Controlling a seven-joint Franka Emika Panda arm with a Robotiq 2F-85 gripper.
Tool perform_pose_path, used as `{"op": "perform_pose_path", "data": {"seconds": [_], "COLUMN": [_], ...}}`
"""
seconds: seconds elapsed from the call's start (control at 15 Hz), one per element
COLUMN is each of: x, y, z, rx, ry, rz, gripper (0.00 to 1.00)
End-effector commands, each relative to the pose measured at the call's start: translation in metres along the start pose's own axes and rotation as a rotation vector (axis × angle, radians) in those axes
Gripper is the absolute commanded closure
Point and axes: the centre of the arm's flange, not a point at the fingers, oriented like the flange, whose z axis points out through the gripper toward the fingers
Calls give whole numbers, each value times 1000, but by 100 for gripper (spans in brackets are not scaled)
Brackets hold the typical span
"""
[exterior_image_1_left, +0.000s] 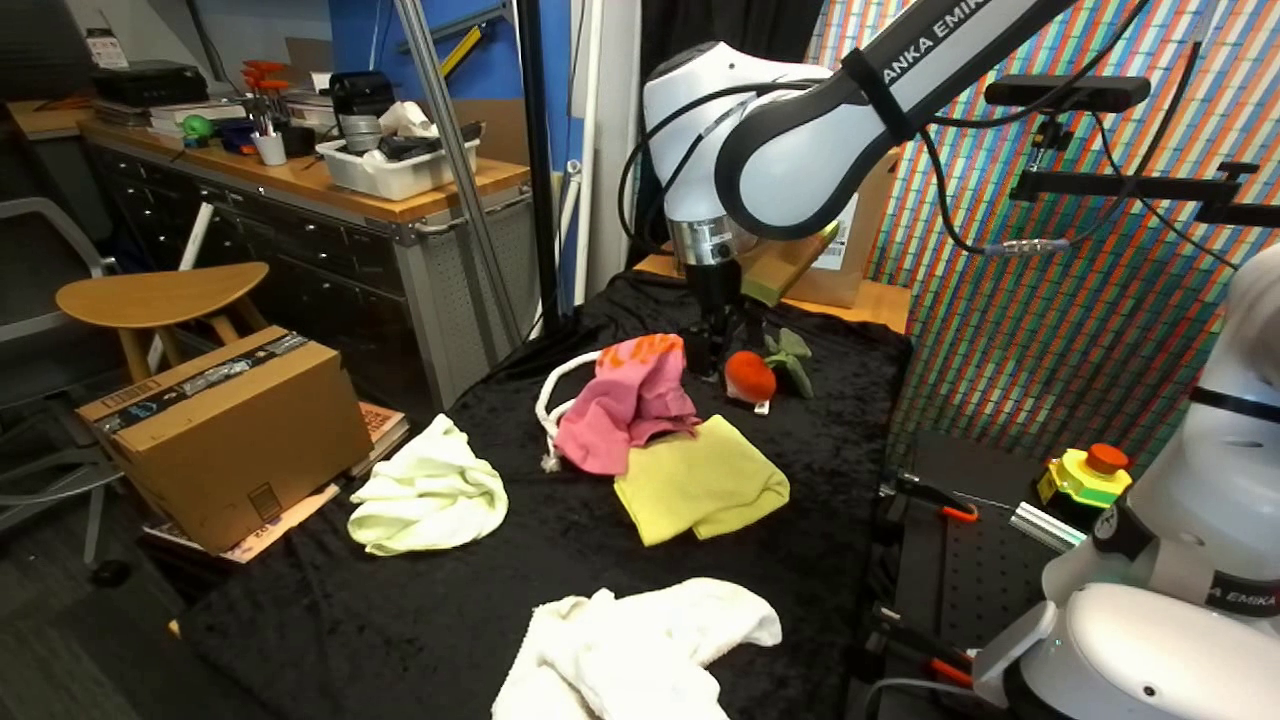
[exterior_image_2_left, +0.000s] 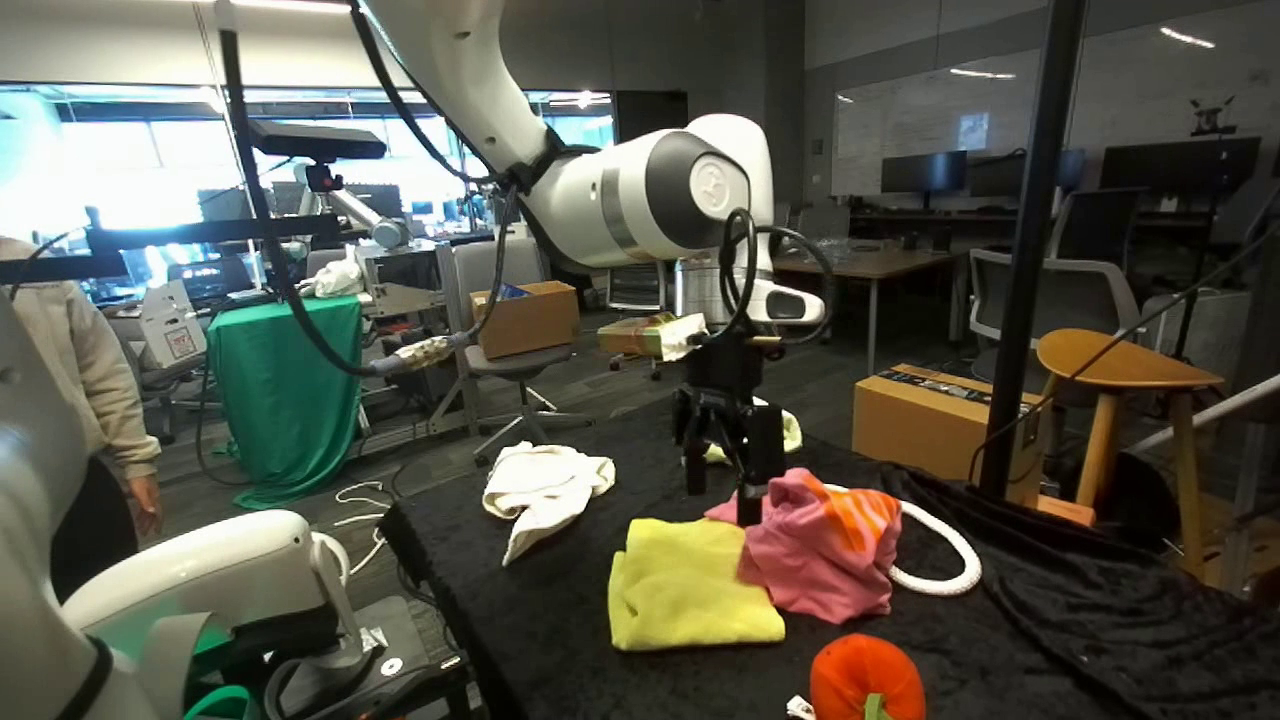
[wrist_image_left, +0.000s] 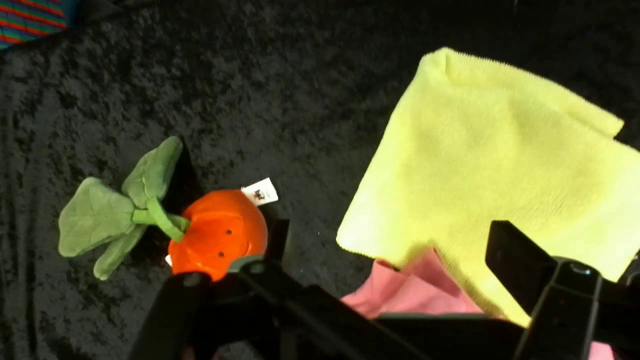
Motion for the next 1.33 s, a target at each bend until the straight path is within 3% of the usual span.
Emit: {"op": "perform_pose_path", "data": {"seconds": [0.0,0.53,1.27], "x": [-36,-40,-20], "y": [-10,-67,-102], "z": [-2,28,97], "rx": [17,74,223], "ry": [-20,-21,-91], "rz": [-39,-73,-177], "gripper": [0,0,0]}}
